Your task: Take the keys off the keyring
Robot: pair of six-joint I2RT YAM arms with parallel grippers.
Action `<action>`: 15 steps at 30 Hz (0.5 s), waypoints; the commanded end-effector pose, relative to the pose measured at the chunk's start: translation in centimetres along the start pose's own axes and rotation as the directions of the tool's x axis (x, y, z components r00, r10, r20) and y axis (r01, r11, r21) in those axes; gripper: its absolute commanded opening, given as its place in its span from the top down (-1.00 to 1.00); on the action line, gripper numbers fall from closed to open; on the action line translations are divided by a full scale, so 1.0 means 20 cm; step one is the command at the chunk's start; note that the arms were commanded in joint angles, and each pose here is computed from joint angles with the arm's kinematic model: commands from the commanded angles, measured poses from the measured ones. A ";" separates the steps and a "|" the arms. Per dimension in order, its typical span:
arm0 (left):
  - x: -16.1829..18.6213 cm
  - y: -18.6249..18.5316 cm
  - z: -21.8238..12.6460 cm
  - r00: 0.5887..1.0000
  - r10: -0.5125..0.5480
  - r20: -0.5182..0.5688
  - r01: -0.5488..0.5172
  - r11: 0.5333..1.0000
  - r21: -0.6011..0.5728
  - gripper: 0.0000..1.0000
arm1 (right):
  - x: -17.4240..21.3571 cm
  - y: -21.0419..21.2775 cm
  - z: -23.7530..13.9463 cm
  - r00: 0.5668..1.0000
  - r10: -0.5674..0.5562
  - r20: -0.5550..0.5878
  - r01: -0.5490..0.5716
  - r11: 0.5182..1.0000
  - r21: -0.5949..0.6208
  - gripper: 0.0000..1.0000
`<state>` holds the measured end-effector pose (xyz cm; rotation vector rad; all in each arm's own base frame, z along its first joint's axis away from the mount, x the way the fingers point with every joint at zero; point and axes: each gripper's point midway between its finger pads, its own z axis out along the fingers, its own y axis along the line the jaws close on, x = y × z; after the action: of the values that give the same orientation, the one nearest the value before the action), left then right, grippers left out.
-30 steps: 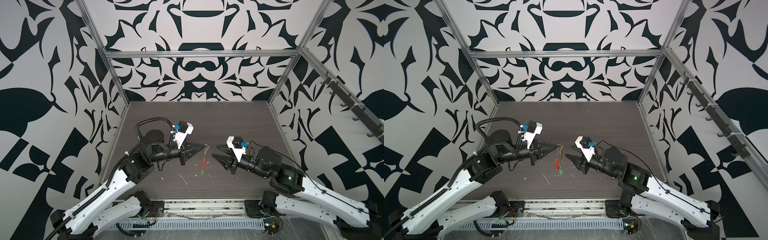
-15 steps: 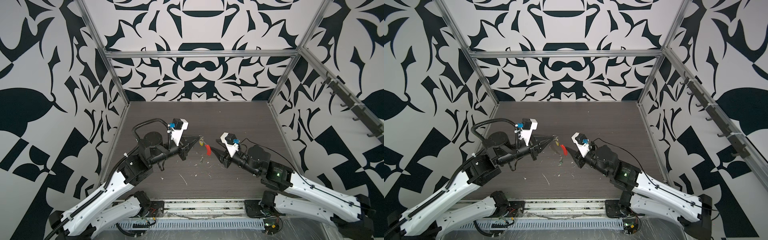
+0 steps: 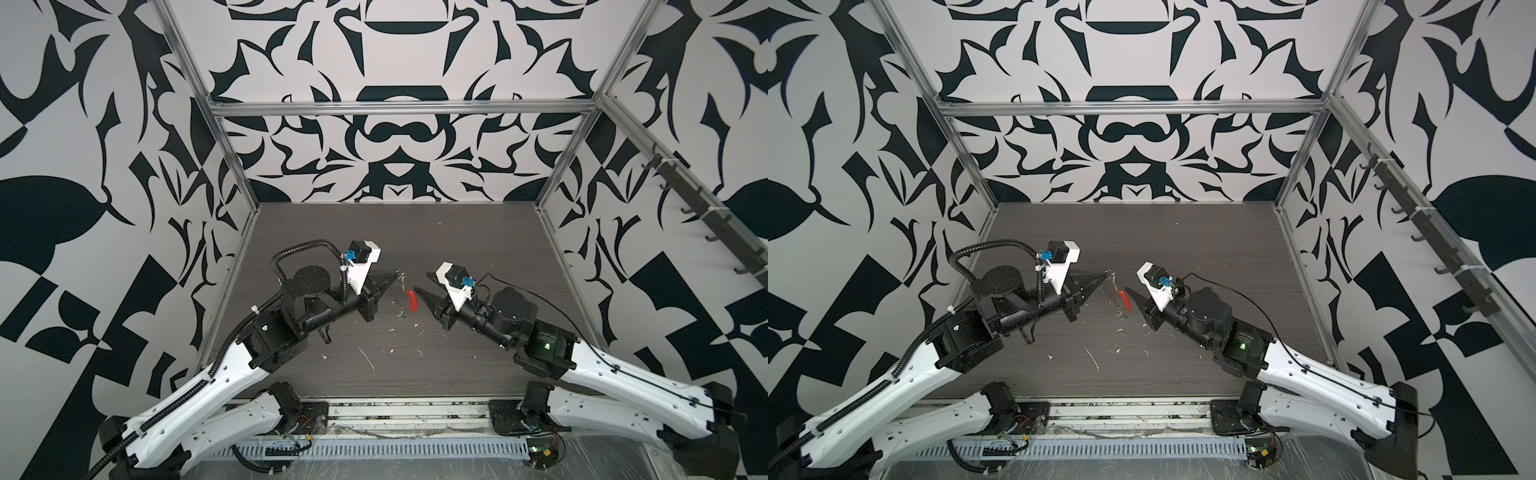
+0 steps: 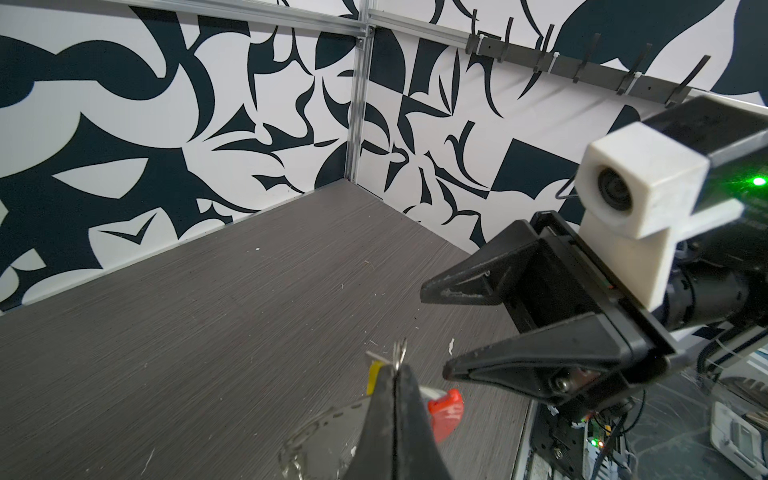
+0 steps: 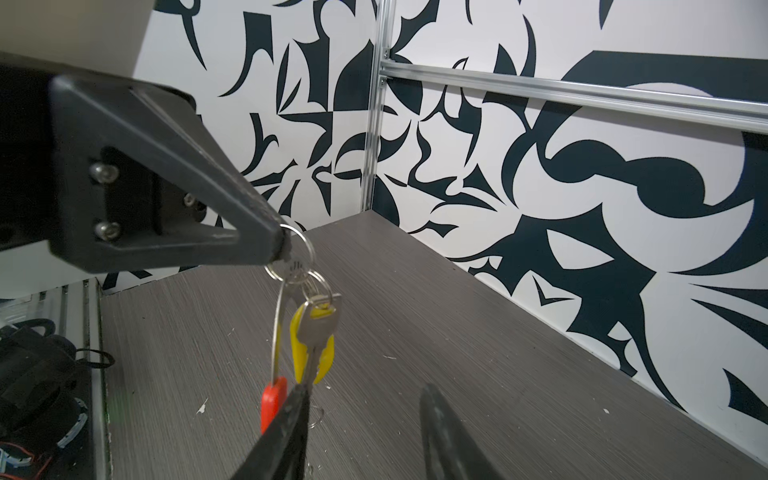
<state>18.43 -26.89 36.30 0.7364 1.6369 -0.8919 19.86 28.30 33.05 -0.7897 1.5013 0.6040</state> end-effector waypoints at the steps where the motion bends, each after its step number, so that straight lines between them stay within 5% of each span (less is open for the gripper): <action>1: -0.03 -0.01 -0.03 1.000 0.024 0.018 -0.024 1.000 -0.001 1.00 | -0.20 0.02 0.00 0.996 -0.020 0.086 0.023 0.999 -0.038 0.07; 8: -0.01 -0.03 -0.03 1.000 0.029 0.003 -0.030 0.999 0.021 1.00 | -0.28 -0.03 -0.02 0.992 0.038 0.119 -0.025 0.994 -0.106 0.04; 15: 0.01 -0.07 -0.03 0.999 0.031 -0.015 -0.030 0.998 0.061 1.00 | -0.29 -0.04 -0.02 0.983 0.170 0.064 -0.143 0.940 -0.311 0.05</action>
<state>17.69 -27.14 35.69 0.7837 1.6476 -0.8984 22.40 27.25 36.30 -0.7949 1.4852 0.8004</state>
